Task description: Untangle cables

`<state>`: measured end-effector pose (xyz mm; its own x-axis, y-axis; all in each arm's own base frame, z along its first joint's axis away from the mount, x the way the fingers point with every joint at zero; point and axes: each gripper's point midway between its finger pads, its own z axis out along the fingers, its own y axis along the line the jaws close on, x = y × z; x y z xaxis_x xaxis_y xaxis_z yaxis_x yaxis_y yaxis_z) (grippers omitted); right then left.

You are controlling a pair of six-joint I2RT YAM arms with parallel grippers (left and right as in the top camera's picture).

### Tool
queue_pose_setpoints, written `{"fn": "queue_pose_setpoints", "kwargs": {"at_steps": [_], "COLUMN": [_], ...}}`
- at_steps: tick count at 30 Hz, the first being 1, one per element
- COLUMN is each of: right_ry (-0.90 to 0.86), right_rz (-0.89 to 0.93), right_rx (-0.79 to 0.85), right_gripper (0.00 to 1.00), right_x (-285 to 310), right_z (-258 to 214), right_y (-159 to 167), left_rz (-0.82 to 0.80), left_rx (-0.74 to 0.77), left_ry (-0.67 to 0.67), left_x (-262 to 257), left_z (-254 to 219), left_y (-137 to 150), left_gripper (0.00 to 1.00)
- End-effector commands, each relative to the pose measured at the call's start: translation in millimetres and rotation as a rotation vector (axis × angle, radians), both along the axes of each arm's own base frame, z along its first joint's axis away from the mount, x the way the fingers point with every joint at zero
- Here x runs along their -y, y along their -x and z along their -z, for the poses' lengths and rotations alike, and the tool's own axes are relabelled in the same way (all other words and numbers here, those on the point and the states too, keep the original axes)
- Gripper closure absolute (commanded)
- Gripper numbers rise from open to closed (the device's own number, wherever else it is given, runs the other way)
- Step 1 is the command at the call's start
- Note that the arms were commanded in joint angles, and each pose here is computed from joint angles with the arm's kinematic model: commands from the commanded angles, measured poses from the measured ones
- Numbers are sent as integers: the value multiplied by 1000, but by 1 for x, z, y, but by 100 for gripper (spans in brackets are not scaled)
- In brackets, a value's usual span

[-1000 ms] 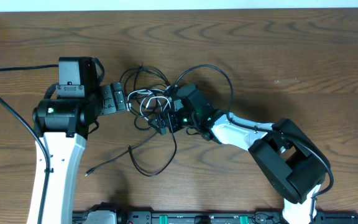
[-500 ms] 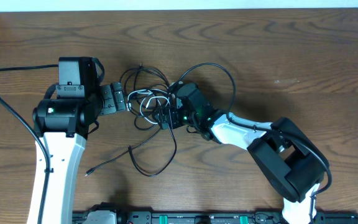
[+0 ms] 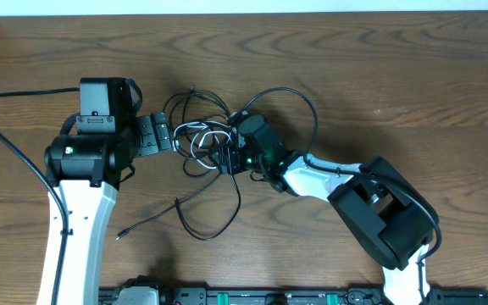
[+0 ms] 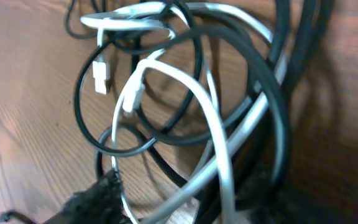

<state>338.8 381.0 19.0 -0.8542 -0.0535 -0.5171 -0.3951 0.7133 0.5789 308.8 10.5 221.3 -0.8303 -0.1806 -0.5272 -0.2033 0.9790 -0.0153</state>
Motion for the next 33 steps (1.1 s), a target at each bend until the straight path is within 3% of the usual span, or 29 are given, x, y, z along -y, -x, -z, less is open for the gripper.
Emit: {"fn": "queue_pose_setpoints", "kwargs": {"at_steps": [1, 5, 6, 13, 20, 26, 33], "right_ry": [21, 27, 28, -22, 30, 86, 122], "right_rz": [3, 11, 16, 22, 62, 83, 50], "right_rx": [-27, -34, -36, -125, -48, 169, 525], "right_gripper": [59, 97, 99, 99, 99, 99, 99], "right_x": [0, 4, 6, 44, 99, 140, 165], "right_z": [12, 14, 14, -1, -51, -129, -235], "right_y": [5, 3, 1, -17, -37, -44, -26], "left_rz": [-10, -10, -10, -10, -10, -10, -10], "left_rx": [4, 4, 4, 4, 4, 4, 4], "left_ry": [4, 4, 4, 4, 4, 4, 4], "left_x": [-1, -2, -1, -1, -2, -2, -1], "left_z": [-1, -1, -1, -1, -1, -1, -1], "left_y": [1, 1, 1, 1, 1, 1, 1], "left_gripper": [3, 2, 2, 2, 2, 3, 2]}}
